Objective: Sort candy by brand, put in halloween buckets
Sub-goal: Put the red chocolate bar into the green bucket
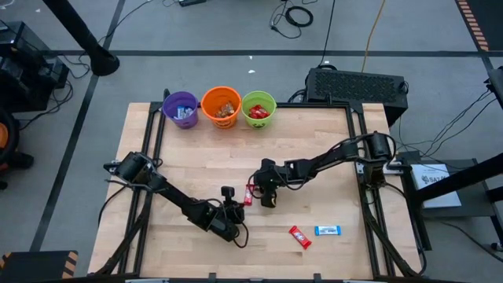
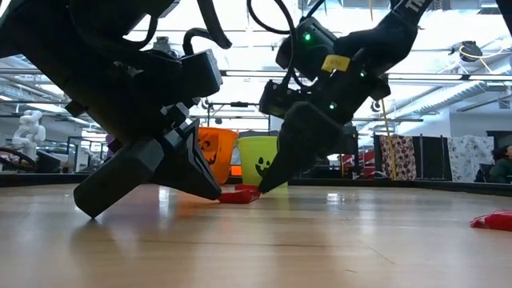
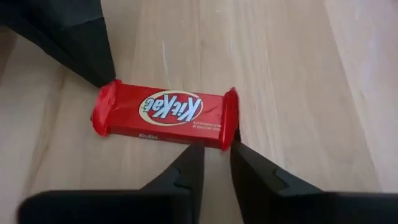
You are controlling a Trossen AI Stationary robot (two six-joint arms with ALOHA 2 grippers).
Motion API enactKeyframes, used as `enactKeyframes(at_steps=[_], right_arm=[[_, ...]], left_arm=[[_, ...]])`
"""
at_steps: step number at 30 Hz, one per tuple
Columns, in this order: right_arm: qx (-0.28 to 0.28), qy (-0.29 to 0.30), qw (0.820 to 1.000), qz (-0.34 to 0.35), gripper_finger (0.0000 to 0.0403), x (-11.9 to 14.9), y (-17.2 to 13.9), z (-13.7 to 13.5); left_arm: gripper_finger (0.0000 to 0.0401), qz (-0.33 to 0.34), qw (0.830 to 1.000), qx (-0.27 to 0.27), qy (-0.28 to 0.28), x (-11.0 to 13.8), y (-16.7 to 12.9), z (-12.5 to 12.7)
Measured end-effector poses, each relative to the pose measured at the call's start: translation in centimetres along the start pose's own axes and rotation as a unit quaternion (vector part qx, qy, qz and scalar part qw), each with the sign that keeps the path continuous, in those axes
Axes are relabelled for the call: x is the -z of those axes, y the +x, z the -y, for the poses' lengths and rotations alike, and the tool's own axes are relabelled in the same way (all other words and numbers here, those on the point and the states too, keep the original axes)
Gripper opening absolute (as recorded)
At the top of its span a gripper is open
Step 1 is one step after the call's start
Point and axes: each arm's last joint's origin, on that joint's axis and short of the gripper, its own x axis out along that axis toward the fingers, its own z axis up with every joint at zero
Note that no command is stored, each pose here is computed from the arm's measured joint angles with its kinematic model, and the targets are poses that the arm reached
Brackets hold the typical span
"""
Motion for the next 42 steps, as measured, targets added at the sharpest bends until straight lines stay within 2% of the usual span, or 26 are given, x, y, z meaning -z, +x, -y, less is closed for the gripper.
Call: enactKeyframes(at_steps=[7, 15, 18, 21, 27, 35, 39, 42], right_arm=[[-0.001, -0.017, 1.000, 0.010, 0.0006, 0.1, 0.5, 0.0], [0.005, -0.039, 0.999, 0.009, 0.0001, 0.1, 0.5, 0.0], [0.023, -0.046, 0.999, 0.016, 0.0000, -0.2, 0.1, 0.1], [0.036, -0.055, 0.998, 0.021, 0.0000, -0.6, -0.4, 0.0], [0.063, -0.076, 0.995, 0.035, 0.0000, -1.4, -1.9, -0.3], [0.136, -0.135, 0.977, 0.095, 0.0000, -3.9, -6.3, -0.9], [0.164, -0.173, 0.961, 0.140, 0.0000, -5.3, -9.6, -1.7], [0.175, -0.181, 0.953, 0.169, 0.0000, -6.2, -12.0, -1.7]], left_arm=[[0.0012, -0.001, 1.000, 0.000, 0.001, 0.0, 0.0, 0.0], [0.0012, -0.002, 1.000, -0.001, 0.001, 0.0, 0.0, 0.0], [0.0012, -0.004, 1.000, -0.001, -0.005, 0.1, -0.3, 0.1], [0.0012, -0.011, 1.000, -0.001, -0.029, -0.2, -1.6, -0.4], [0.0012, 0.022, 0.996, -0.021, -0.084, -1.6, -6.2, -2.5], [0.0012, 0.074, 0.975, -0.100, -0.184, -2.1, -9.9, -5.1], [0.0012, 0.086, 0.967, -0.127, -0.206, -2.1, -10.5, -6.1], [0.0012, 0.092, 0.962, -0.138, -0.219, -2.3, -10.8, -7.1]])
